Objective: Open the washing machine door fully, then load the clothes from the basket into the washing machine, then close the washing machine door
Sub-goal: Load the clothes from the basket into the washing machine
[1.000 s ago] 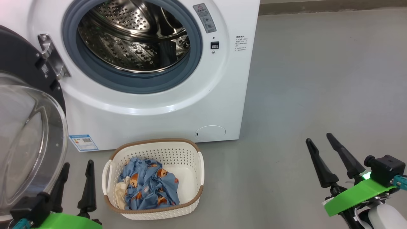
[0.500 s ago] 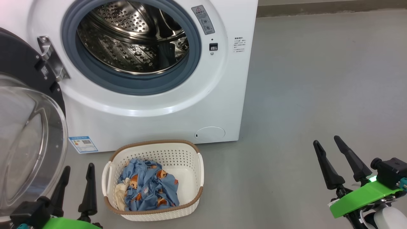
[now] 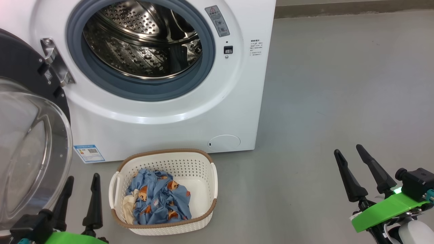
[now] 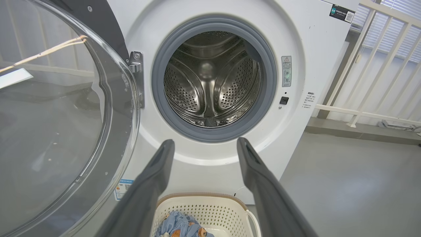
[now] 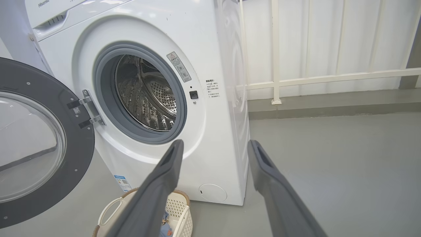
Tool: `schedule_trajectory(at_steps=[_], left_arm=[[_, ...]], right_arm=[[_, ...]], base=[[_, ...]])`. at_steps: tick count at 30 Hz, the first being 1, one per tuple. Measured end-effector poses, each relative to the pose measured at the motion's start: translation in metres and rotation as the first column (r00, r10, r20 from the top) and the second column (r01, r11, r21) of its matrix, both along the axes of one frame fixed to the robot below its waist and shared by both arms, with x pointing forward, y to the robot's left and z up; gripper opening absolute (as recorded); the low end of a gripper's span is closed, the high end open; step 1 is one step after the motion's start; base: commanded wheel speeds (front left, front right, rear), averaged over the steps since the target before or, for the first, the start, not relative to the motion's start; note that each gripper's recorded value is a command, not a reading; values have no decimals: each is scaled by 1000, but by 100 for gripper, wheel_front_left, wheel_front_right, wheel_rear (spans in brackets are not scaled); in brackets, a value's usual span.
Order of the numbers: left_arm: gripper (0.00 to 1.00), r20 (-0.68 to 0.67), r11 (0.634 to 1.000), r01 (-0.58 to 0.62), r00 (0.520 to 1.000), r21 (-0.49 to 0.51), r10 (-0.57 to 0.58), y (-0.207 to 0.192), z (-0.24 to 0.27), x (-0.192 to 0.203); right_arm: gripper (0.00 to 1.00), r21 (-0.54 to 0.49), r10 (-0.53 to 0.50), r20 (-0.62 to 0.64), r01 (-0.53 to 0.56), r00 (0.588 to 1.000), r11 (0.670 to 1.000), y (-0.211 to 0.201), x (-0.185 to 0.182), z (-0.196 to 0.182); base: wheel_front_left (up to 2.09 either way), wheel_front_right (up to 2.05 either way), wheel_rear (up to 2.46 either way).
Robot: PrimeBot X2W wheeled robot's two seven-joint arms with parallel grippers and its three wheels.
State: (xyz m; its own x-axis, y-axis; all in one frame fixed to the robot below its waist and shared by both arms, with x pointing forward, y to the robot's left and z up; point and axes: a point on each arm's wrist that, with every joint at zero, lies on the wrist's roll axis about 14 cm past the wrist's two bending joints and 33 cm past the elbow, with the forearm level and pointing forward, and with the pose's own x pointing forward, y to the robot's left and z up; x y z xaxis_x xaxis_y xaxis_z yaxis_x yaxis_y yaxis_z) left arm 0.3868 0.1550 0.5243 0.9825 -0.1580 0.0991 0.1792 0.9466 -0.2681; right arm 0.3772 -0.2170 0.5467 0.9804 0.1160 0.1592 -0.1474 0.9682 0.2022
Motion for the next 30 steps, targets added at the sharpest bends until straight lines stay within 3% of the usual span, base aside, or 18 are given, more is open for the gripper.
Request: schedule_trajectory(at_steps=[30], left_arm=[[100,-7,1000,-5,1000,-1,5,0,-3,0]], right_arm=[[100,1,5,-2,-5,1000,1000,2,2,-1]], base=[[0,0,0]])
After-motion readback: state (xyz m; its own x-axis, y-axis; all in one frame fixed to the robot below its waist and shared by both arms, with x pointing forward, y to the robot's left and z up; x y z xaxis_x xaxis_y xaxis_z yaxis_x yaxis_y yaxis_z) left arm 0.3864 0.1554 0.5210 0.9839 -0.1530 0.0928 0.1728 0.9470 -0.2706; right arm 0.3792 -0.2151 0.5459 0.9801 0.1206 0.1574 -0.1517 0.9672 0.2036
